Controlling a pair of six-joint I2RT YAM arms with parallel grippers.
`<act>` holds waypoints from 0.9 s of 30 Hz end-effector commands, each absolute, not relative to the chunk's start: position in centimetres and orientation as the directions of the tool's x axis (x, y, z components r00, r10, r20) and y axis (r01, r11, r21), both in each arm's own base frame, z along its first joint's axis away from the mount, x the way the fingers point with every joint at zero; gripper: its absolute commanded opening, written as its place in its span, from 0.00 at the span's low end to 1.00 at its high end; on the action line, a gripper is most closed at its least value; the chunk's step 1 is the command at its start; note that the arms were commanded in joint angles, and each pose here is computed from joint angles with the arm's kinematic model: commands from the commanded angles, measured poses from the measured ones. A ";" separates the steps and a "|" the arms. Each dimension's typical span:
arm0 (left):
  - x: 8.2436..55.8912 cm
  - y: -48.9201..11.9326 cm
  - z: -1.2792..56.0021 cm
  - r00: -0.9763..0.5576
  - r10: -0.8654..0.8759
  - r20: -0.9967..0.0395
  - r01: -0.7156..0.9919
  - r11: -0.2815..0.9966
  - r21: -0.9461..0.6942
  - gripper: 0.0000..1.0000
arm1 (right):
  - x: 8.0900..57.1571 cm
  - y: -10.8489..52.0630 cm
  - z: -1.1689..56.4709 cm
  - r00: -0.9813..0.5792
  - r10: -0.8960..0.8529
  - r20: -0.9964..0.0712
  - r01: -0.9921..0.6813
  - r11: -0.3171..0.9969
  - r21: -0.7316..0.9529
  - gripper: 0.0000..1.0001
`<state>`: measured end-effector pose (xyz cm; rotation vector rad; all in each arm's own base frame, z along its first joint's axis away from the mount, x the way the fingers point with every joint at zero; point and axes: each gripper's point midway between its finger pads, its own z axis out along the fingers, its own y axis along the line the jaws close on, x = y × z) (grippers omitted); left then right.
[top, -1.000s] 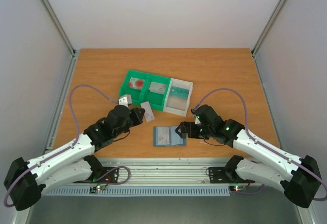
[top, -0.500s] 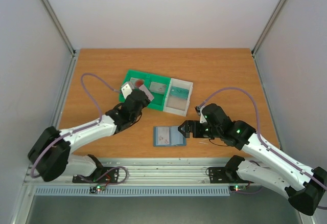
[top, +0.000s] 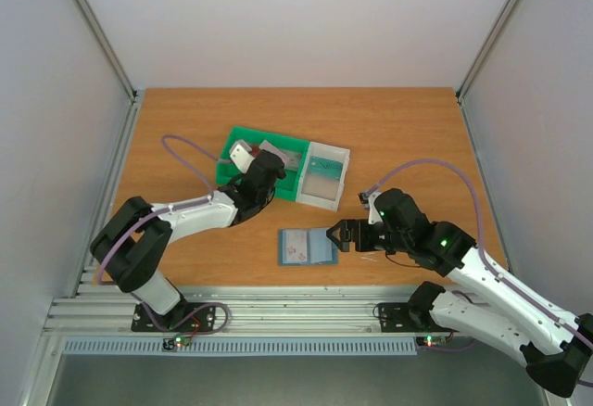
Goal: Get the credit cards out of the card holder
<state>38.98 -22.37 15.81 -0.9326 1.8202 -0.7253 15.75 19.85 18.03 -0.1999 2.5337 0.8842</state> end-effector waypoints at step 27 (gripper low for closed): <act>44.1 -25.0 10.3 -0.187 -0.924 -0.335 -0.372 0.382 -0.846 0.00 | 15.8 18.0 19.4 -0.849 0.032 -0.527 -0.287 0.809 0.513 0.98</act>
